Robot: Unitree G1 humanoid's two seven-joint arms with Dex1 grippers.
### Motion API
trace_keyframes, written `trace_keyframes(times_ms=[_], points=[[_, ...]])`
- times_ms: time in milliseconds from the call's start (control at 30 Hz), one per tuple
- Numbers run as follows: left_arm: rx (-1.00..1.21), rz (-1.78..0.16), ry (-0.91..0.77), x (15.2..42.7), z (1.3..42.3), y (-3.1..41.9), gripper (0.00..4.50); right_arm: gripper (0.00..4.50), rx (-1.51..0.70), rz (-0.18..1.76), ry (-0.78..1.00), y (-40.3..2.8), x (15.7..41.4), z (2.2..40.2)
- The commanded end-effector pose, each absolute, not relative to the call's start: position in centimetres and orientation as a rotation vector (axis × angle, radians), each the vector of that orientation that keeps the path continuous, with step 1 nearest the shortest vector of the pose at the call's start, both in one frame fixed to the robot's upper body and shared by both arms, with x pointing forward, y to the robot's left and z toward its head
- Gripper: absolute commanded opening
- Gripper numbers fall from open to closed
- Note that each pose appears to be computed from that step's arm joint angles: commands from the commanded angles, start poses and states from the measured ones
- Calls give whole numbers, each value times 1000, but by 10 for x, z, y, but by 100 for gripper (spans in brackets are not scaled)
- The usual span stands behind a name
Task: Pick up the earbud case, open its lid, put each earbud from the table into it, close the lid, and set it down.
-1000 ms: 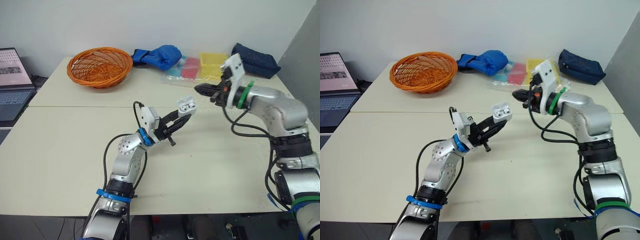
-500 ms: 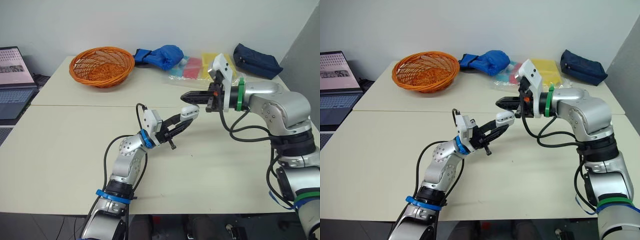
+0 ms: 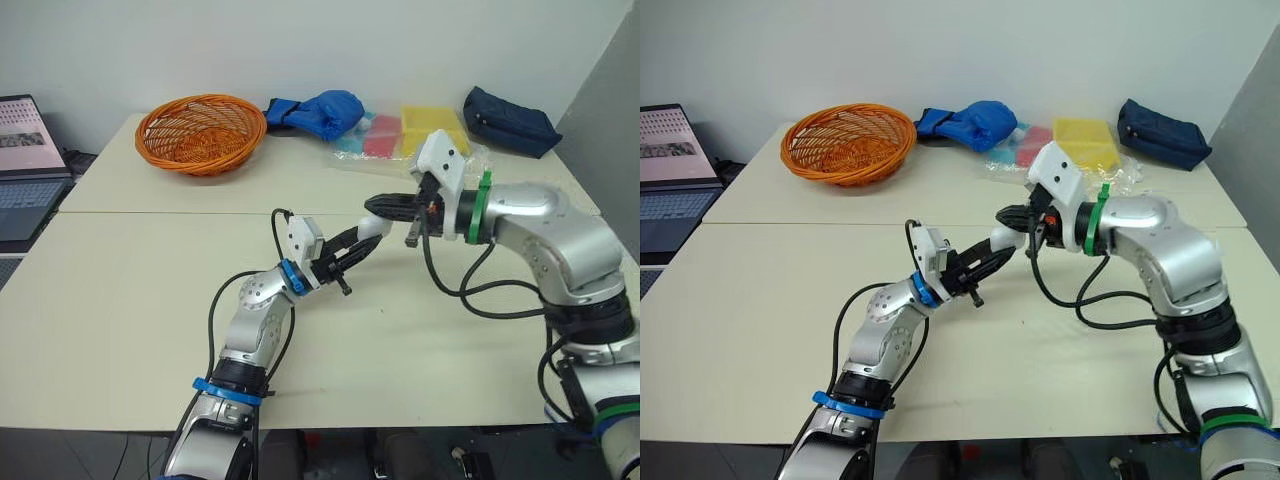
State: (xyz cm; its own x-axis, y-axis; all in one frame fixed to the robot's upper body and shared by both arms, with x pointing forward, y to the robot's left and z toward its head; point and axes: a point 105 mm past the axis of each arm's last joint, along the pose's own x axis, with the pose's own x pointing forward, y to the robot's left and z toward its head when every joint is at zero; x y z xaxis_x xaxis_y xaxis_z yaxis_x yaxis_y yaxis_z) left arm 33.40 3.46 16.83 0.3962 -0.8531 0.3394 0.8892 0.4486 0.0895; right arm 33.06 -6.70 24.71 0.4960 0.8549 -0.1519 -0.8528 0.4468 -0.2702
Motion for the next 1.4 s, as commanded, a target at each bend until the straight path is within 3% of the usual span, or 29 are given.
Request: trace_keyframes(times_ms=[33,167,333,467,500,700,1033,1400], points=[[-102,-1154,-399,334,191,35,75,4,-293,1025,-163,-91,323,287],[-122,-1181,-169,346,186,45,75,98,-312,1003,-177,-125,317,284],[-267,-1096,149,356,170,62,75,280,-374,1054,-190,-134,304,259],[-344,-1083,300,352,162,70,75,426,-398,1098,-199,-133,298,244],[-405,-1066,382,351,157,72,75,446,-420,1120,-198,-134,296,237],[-535,-930,666,349,123,74,75,446,-454,1205,-148,-131,286,201],[-592,-771,787,356,90,75,75,446,-470,1220,-133,-125,286,174],[-605,-671,785,351,96,108,411,450,-468,1196,-152,-126,297,179]])
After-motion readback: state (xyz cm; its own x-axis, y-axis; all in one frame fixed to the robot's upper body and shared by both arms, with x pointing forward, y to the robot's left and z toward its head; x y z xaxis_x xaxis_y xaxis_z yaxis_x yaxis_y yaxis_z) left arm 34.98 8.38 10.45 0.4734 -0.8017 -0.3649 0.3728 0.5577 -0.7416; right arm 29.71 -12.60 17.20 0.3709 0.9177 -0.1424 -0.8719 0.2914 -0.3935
